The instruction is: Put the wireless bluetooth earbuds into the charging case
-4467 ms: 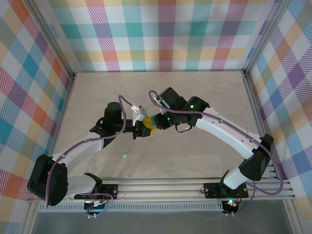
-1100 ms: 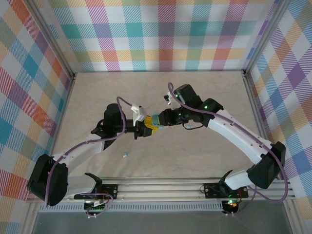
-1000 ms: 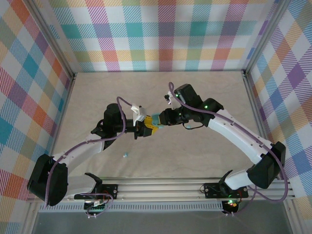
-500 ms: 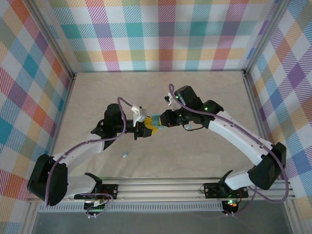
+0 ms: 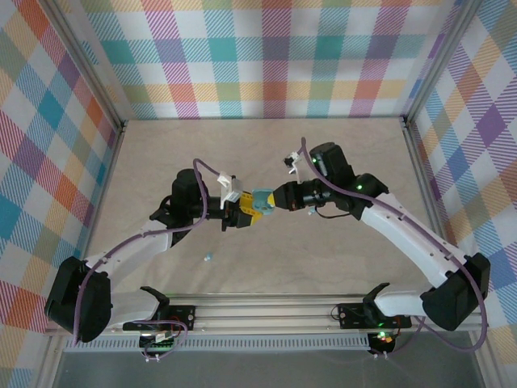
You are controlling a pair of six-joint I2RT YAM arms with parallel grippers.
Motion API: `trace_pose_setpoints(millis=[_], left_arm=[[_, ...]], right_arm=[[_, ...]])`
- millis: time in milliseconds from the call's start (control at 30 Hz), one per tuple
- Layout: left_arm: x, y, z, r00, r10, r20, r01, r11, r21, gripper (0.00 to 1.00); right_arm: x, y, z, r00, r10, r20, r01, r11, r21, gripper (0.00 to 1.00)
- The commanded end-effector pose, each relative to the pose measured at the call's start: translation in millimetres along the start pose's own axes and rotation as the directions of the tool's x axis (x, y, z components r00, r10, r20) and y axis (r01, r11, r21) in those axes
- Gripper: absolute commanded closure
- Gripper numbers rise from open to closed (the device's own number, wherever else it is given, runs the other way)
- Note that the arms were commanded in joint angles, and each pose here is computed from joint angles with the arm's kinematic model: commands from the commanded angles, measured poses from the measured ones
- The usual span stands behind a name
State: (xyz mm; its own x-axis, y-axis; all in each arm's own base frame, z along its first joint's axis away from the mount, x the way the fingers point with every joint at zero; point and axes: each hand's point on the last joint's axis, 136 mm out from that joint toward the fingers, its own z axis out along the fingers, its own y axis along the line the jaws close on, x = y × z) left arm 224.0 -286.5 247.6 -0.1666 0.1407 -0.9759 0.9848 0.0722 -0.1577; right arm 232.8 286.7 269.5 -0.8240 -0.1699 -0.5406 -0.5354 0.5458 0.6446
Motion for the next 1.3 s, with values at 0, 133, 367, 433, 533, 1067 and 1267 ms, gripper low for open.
trace_pose_setpoints(millis=[0,133,367,433,533,1067,1267], left_arm=[[-21.2,-24.2,-1.5,0.998,0.061,0.031,-0.064,0.991,0.113,0.86],[-26.4,-30.2,-2.4,0.998,0.06,0.029,-0.063,0.987,0.15,0.86],[-29.8,-34.8,-4.2,0.997,0.066,0.028,-0.069,0.984,0.167,0.86],[-29.3,-34.9,-3.6,0.998,0.063,0.026,-0.067,0.983,0.172,0.86],[-29.6,-35.0,-2.7,0.998,0.059,0.025,-0.063,0.981,0.183,0.86],[-36.4,-32.1,0.9,0.998,0.052,0.026,-0.056,0.976,0.209,0.86],[-36.5,-30.3,1.9,0.999,0.049,0.023,-0.053,0.977,0.207,0.86]], right_arm=[[-10.9,26.7,-10.9,0.989,-0.141,0.05,0.147,0.978,-0.149,0.9],[-8.0,37.8,-15.5,0.977,-0.206,0.05,0.212,0.949,-0.235,0.9],[-3.6,33.9,-13.7,0.961,-0.276,0.037,0.277,0.934,-0.225,0.89],[-3.9,38.6,-13.5,0.961,-0.274,0.042,0.275,0.927,-0.255,0.89],[-5.2,44.8,-13.5,0.961,-0.271,0.06,0.277,0.914,-0.296,0.89],[3.2,37.0,4.7,0.942,-0.321,0.096,0.335,0.905,-0.264,0.86],[4.9,32.0,11.4,0.933,-0.338,0.126,0.358,0.91,-0.209,0.85]])
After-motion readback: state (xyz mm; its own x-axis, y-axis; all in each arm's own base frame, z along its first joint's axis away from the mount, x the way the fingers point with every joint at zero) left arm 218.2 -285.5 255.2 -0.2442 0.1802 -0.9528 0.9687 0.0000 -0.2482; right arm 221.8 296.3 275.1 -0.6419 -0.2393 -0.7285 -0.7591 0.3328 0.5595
